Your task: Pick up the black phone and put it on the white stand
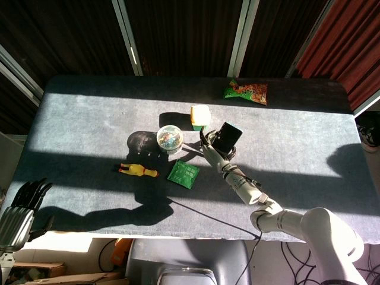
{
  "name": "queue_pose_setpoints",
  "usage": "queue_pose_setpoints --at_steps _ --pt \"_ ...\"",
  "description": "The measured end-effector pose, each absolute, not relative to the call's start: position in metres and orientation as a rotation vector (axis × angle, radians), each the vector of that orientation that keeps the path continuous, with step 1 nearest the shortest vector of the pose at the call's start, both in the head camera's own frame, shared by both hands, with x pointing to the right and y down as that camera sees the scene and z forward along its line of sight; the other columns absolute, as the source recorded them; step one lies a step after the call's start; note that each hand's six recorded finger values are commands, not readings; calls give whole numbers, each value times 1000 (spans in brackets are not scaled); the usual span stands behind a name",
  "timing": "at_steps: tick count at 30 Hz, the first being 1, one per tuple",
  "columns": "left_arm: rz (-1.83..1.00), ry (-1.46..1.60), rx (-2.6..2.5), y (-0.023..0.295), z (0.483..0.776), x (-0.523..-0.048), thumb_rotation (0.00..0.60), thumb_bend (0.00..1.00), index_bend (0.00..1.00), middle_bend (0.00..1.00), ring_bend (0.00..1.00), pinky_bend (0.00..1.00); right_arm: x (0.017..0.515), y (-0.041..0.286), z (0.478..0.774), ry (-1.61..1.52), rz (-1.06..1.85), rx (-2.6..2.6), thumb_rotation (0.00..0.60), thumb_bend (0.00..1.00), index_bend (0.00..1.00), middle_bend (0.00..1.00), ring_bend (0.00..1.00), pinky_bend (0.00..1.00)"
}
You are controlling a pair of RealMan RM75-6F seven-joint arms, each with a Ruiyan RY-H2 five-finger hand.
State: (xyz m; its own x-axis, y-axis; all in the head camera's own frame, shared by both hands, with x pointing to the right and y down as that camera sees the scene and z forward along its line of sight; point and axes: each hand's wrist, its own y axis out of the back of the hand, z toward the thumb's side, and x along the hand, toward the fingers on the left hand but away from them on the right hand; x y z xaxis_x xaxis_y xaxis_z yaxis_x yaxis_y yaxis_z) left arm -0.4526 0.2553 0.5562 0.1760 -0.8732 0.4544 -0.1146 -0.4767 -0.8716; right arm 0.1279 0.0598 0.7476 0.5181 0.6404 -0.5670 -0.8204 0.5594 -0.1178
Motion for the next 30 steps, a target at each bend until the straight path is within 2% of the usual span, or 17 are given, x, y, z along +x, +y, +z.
queue_pose_setpoints --at_steps 11,20,25,30 --pt "-1363 943 -1746 255 556 -453 600 376 0 0 0 0 127 60 748 499 917 -398 600 257 18 410 324 225" --pt "-1367 939 -1745 255 557 -454 600 376 0 0 0 0 127 57 738 446 946 -426 600 257 0 275 204 165" --pt "-1363 949 -1740 254 555 -454 600 376 0 0 0 0 127 67 718 317 1002 -541 600 257 0 140 80 106" --pt "-1360 968 -1729 254 553 -456 600 375 0 0 0 0 135 99 681 95 1049 -791 600 256 0 89 29 103"
